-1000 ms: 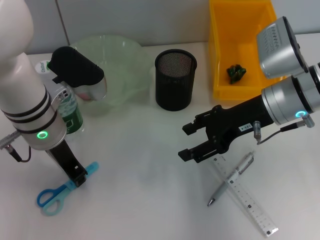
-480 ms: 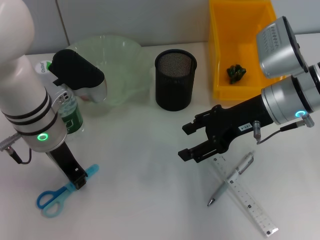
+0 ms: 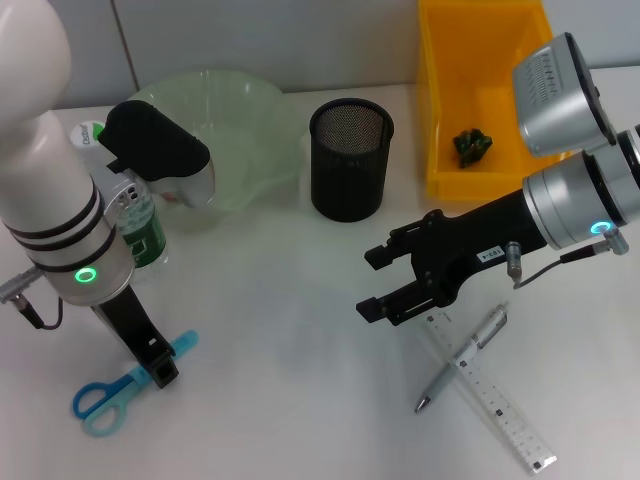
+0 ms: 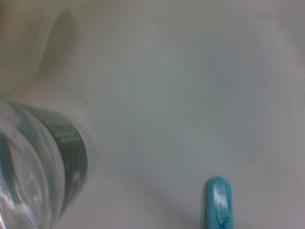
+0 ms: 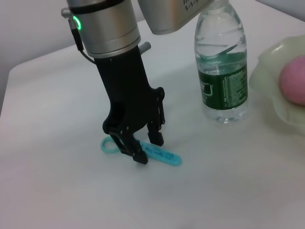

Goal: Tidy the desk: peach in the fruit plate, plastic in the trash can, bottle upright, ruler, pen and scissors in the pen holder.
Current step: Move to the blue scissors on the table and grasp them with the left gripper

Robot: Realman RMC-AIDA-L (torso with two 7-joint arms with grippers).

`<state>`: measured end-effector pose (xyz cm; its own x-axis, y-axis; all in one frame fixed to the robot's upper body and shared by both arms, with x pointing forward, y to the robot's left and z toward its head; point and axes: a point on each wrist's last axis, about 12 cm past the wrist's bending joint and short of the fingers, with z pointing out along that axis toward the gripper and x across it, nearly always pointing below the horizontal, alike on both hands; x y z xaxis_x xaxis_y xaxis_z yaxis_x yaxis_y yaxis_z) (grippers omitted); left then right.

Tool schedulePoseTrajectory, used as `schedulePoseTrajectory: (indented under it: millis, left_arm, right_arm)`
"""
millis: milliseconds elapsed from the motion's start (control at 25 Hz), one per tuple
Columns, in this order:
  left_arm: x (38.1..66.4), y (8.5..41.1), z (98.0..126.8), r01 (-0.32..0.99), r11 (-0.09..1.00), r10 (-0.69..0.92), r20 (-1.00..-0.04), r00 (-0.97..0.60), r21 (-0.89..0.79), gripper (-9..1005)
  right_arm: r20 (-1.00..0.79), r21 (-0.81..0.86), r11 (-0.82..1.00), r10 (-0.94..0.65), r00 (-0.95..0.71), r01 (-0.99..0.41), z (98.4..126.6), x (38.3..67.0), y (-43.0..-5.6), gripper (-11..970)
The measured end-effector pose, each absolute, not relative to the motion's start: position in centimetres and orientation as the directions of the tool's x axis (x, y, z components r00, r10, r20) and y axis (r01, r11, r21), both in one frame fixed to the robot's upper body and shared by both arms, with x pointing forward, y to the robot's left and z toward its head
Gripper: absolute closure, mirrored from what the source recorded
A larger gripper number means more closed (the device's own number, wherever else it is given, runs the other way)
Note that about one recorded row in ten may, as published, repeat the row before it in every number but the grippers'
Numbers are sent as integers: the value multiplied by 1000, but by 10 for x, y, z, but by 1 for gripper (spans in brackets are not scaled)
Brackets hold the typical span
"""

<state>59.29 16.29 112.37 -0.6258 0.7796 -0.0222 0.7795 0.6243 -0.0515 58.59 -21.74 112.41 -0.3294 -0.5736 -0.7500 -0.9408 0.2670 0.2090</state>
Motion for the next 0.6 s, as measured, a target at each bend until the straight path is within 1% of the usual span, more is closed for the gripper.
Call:
schedulePoseTrajectory:
  millis: [360, 600]
  left_arm:
    - [593, 163, 1124, 779, 625, 779, -25, -627, -50, 528]
    - [593, 163, 1124, 778, 626, 778, -26, -628, -49, 530]
  right_arm:
    - [-750, 211, 269, -572, -332, -940, 1124, 585, -218, 185]
    - [-750, 211, 269, -572, -332, -940, 1124, 585, -218, 185]
